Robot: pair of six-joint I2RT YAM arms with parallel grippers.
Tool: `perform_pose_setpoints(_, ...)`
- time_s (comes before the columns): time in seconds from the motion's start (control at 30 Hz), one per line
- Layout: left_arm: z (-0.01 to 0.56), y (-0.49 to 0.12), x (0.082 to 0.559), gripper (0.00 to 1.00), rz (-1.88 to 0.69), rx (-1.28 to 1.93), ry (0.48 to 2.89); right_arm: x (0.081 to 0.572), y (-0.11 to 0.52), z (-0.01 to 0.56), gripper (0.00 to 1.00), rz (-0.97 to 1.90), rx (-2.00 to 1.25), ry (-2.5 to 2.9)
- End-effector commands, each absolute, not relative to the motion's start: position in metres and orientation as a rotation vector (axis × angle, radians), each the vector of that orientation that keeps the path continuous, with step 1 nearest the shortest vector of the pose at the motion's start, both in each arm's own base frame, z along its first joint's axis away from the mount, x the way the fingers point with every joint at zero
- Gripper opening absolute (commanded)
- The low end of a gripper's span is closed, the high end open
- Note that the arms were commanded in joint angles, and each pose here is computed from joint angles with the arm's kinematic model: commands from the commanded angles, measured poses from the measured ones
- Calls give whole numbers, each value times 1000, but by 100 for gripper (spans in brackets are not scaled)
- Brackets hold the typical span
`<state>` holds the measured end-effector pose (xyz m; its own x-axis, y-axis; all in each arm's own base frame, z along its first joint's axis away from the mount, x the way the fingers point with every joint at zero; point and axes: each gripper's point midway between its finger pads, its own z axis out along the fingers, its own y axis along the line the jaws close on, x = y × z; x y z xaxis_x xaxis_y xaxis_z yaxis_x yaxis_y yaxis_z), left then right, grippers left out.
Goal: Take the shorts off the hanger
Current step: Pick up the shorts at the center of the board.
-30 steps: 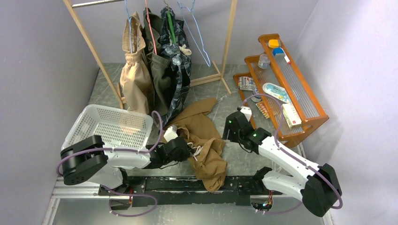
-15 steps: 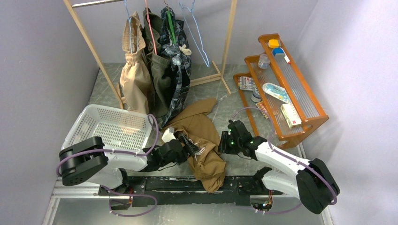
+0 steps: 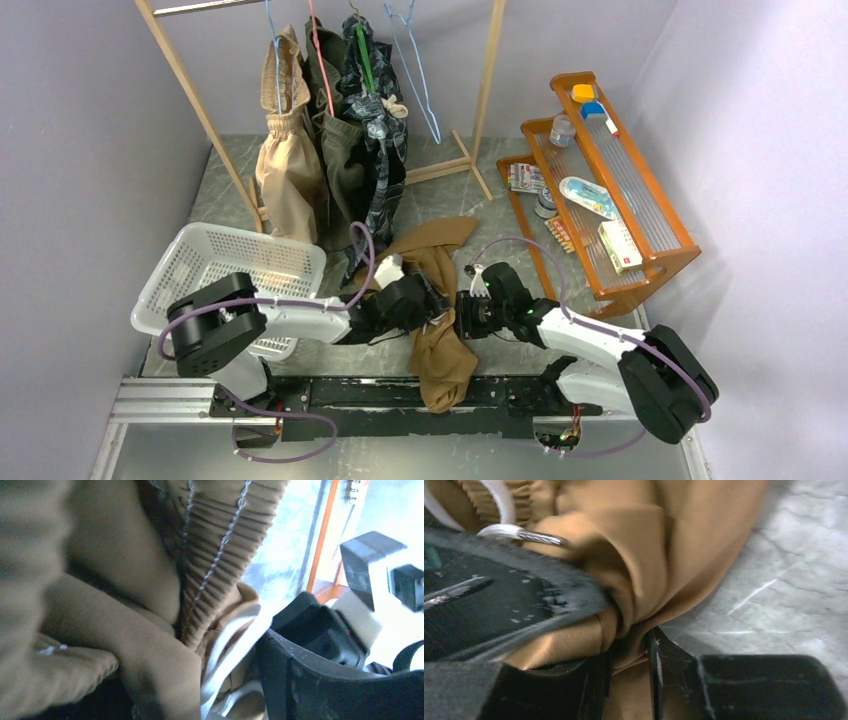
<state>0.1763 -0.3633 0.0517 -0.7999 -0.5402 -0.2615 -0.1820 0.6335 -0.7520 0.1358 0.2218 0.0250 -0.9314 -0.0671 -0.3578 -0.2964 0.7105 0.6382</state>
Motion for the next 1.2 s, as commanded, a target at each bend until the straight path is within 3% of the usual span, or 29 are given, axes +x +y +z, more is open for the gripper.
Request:
perform_pose_setpoints(0.0,44,-361,180,72,-859,-524,2428,136,245,56,34,1165,-336,2421)
perform_pose_setpoints(0.13,49,-362,175,48,-1050,-531,2348,134,257,78,36,1303,-300,2309)
perform_pose_setpoints(0.27,54,-350,171,10,-1028,-477,2347,136,254,75,35,1283,-228,2336)
perform_pose_setpoints(0.3,57,-349,169,7,-1009,-443,2357,140,250,73,35,1241,-207,2335)
perform_pose_setpoints(0.63,130,-317,157,7,-989,-141,2215,201,181,128,50,726,83,2141)
perform_pose_setpoints(0.87,209,-275,144,7,-923,48,2152,217,146,154,55,545,198,2042)
perform_pose_setpoints(1.17,283,-182,139,7,-872,-183,2048,227,146,164,55,527,209,2009)
